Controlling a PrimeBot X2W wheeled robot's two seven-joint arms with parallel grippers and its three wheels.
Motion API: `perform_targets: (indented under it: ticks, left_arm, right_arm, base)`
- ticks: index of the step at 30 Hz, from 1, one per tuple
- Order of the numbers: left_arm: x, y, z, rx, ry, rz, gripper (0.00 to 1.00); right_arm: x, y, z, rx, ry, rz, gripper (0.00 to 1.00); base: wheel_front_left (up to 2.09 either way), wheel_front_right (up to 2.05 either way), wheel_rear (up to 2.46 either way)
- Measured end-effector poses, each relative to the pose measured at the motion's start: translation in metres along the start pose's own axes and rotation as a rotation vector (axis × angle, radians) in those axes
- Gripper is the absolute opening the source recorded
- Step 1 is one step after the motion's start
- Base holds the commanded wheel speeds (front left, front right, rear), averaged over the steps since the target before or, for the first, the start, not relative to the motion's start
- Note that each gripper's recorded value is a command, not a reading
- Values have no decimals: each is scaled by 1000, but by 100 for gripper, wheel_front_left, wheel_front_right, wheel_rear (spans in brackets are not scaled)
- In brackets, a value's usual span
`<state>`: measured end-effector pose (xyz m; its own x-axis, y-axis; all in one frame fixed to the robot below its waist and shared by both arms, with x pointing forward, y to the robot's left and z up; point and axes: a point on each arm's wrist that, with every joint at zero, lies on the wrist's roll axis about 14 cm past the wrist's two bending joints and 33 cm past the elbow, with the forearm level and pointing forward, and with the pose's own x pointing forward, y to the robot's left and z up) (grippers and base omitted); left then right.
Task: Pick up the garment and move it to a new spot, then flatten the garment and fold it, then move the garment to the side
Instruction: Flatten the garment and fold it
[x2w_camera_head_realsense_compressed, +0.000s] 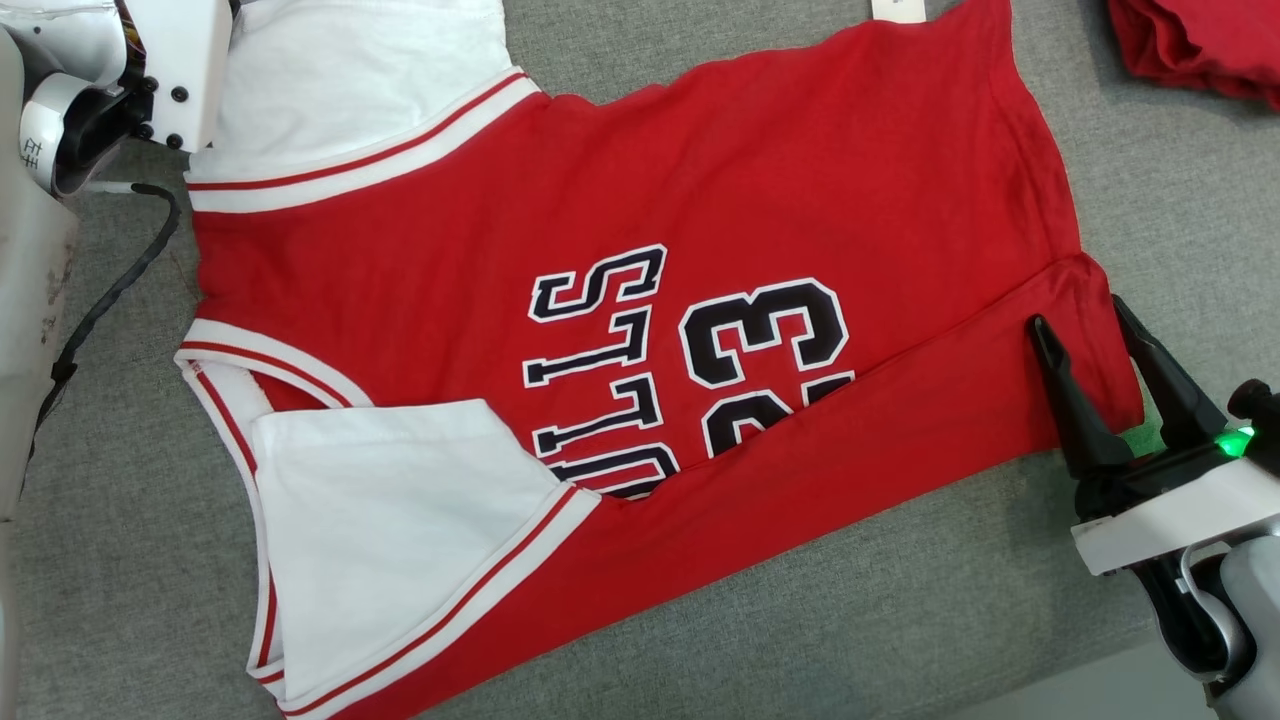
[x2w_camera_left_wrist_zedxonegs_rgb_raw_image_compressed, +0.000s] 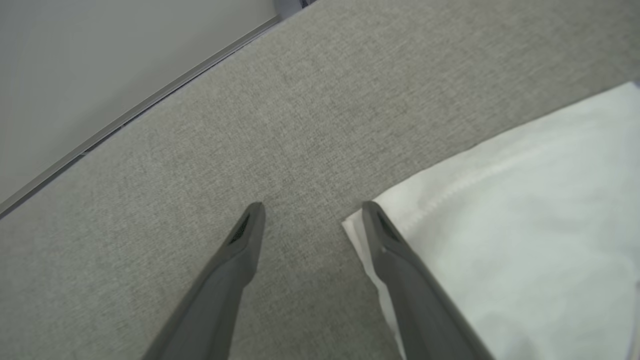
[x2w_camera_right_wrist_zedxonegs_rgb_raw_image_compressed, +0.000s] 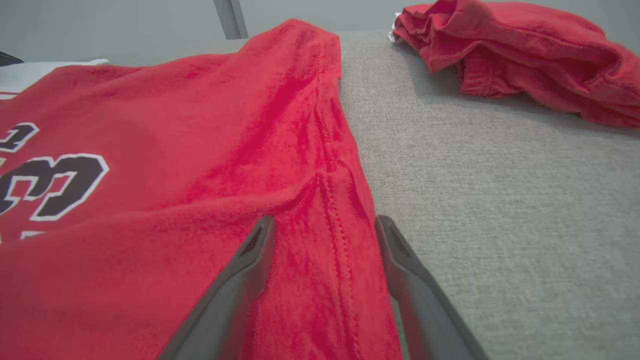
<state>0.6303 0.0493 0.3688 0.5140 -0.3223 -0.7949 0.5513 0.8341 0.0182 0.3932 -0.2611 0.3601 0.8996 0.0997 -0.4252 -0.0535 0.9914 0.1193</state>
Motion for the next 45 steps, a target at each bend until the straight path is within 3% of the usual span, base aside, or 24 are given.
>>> perform_targets:
  ticks: [4, 5, 6, 7, 8, 11, 12, 19, 28, 32, 37, 45]
  left_arm:
    - [0, -4, -4, -8, 25, -21, 100]
    - [-1, -4, -4, -6, 26, -25, 96]
    - [-2, -5, -4, -5, 27, -29, 83]
    - [-2, -6, -4, -4, 28, -34, 61]
    - [-3, -8, -5, -2, 34, -39, 47]
    - [-4, -12, -8, 8, 46, -57, 16]
    - [-3, -12, -9, 13, 48, -57, 0]
    - [-3, -20, -11, -4, 65, -108, 0]
    - [-35, -24, 52, 30, -253, -91, 0]
    - [-49, -25, 64, 43, -299, -85, 0]
    - [-62, -27, 65, 61, -302, -88, 0]
    - [-67, -24, 56, 94, -278, -81, 0]
  right_arm:
    - [3, -2, 7, -3, -19, -2, 100]
    - [4, -2, 7, -4, -22, -3, 100]
    - [4, -3, 8, -7, -25, -3, 100]
    - [5, -3, 9, -8, -27, -3, 100]
    - [5, -3, 9, -9, -28, -3, 100]
    - [6, -2, 10, -9, -30, -2, 100]
    - [7, -2, 9, -7, -30, -1, 100]
    - [8, 1, 10, -5, -33, 4, 100]
    - [22, 3, 52, -55, -130, 45, 100]
    - [28, 4, 60, -66, -139, 57, 100]
    - [52, 5, 67, 6, -32, 53, 100]
    - [101, -23, 107, -122, 144, -25, 100]
  base:
    - [0, 0, 0]
    - [0, 0, 0]
    - [0, 0, 0]
    - [0, 0, 0]
    - [0, 0, 0]
    - [0, 0, 0]
    - [0, 0, 0]
    - [0, 0, 0]
    - [0, 0, 0]
    - [0, 0, 0]
    - [0, 0, 0]
    - [0, 0, 0]
